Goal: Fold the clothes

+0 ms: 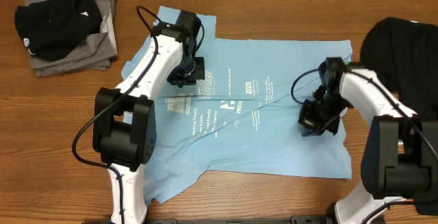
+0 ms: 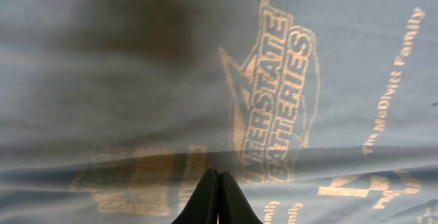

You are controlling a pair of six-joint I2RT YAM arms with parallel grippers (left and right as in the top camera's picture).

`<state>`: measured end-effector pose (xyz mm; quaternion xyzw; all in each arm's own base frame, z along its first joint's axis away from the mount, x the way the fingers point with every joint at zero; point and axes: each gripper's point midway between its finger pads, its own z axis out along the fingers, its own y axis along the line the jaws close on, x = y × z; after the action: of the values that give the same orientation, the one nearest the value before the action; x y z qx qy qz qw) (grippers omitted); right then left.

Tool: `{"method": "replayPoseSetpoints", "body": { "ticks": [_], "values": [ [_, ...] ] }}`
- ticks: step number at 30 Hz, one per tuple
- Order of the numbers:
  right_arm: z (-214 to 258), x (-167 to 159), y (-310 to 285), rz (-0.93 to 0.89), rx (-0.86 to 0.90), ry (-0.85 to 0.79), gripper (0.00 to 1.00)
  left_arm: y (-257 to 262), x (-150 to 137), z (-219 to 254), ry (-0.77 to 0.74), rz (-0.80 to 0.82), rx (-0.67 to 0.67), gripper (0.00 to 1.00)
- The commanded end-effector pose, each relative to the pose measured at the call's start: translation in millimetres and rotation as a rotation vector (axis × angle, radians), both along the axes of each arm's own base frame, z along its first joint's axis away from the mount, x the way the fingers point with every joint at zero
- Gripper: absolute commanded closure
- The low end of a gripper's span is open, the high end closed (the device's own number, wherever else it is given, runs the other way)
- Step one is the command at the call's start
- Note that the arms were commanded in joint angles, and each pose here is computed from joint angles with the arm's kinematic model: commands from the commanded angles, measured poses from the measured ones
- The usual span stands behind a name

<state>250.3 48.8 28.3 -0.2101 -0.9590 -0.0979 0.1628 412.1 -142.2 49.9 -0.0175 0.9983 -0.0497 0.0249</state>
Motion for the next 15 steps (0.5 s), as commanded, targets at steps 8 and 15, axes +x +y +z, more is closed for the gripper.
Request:
{"method": "replayPoseSetpoints", "body": {
  "ticks": [8, 15],
  "values": [
    [-17.9, -21.9, 12.3, -0.07, 0.039, 0.047, 0.96, -8.5, 1.7, -33.0, 0.044, -0.017, -0.033, 0.96],
    [-17.1, -26.3, 10.9, -0.078, 0.025, 0.069, 0.96, -1.6, 10.3, -65.1, 0.06, 0.0, -0.028, 0.96]
  ]
}}
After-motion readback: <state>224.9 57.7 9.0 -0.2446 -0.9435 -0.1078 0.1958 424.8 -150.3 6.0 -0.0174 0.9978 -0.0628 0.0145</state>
